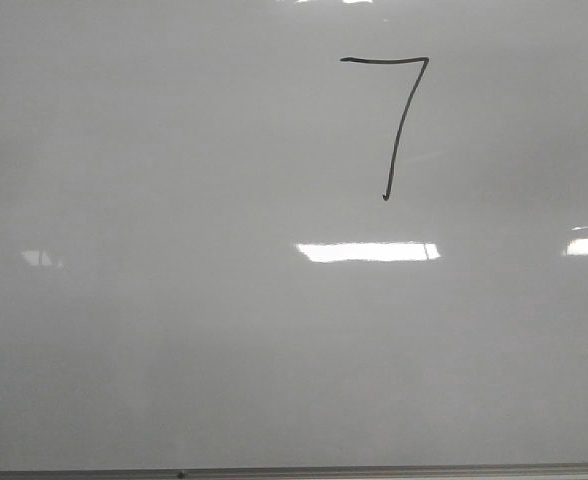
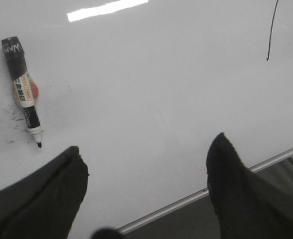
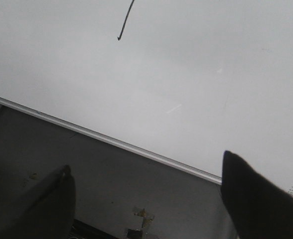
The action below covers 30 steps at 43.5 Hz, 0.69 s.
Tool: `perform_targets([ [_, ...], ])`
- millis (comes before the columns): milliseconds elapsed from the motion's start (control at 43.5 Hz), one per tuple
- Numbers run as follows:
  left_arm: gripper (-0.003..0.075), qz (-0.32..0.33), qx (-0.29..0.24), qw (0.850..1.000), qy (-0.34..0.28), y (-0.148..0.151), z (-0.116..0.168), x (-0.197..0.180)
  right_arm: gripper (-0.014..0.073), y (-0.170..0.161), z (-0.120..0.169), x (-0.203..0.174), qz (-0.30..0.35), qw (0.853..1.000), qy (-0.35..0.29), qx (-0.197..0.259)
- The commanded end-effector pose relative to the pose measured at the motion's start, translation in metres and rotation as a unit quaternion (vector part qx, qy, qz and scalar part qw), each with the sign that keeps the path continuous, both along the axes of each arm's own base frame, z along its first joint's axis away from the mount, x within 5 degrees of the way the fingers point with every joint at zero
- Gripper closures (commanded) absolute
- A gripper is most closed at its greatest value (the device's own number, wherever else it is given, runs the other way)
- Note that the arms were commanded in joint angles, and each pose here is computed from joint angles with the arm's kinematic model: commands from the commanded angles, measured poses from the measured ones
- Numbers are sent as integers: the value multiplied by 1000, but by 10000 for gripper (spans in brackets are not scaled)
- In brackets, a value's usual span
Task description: Write number 7 on whiteboard
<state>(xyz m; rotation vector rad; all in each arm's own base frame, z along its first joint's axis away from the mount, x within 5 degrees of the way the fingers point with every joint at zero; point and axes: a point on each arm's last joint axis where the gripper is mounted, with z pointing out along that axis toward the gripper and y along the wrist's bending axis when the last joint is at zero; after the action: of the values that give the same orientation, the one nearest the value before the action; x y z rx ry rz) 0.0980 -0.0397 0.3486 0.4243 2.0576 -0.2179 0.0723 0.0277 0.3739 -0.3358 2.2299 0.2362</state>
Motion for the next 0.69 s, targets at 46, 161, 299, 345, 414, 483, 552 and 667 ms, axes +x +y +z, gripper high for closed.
perform_targets([
  [46,228,-4,-22,999,-43,-2,8,2,-20,-2,10,4,-17,999,-43,10],
  [161,228,-4,-25,999,-48,-3,7,3,-15,-2,10,4,-16,999,-43,10],
  [299,230,-4,-26,998,-51,-3,7,4,106,-2,10,4,-16,999,-42,10],
  [345,241,-4,-27,998,-53,-3,7,4,183,-2,10,4,-16,999,-42,10],
  [414,290,-4,-27,998,-55,-3,8,4,304,-2,10,4,-16,999,-42,10],
  [483,374,-4,-28,998,-57,-3,8,4,414,-2,10,4,-16,999,-42,10],
  [552,459,-4,-29,998,-59,-3,8,4,510,-2,10,4,-16,999,-42,10],
  [667,592,-4,-31,997,-64,-3,9,5,614,-2,10,4,-16,999,-42,10],
])
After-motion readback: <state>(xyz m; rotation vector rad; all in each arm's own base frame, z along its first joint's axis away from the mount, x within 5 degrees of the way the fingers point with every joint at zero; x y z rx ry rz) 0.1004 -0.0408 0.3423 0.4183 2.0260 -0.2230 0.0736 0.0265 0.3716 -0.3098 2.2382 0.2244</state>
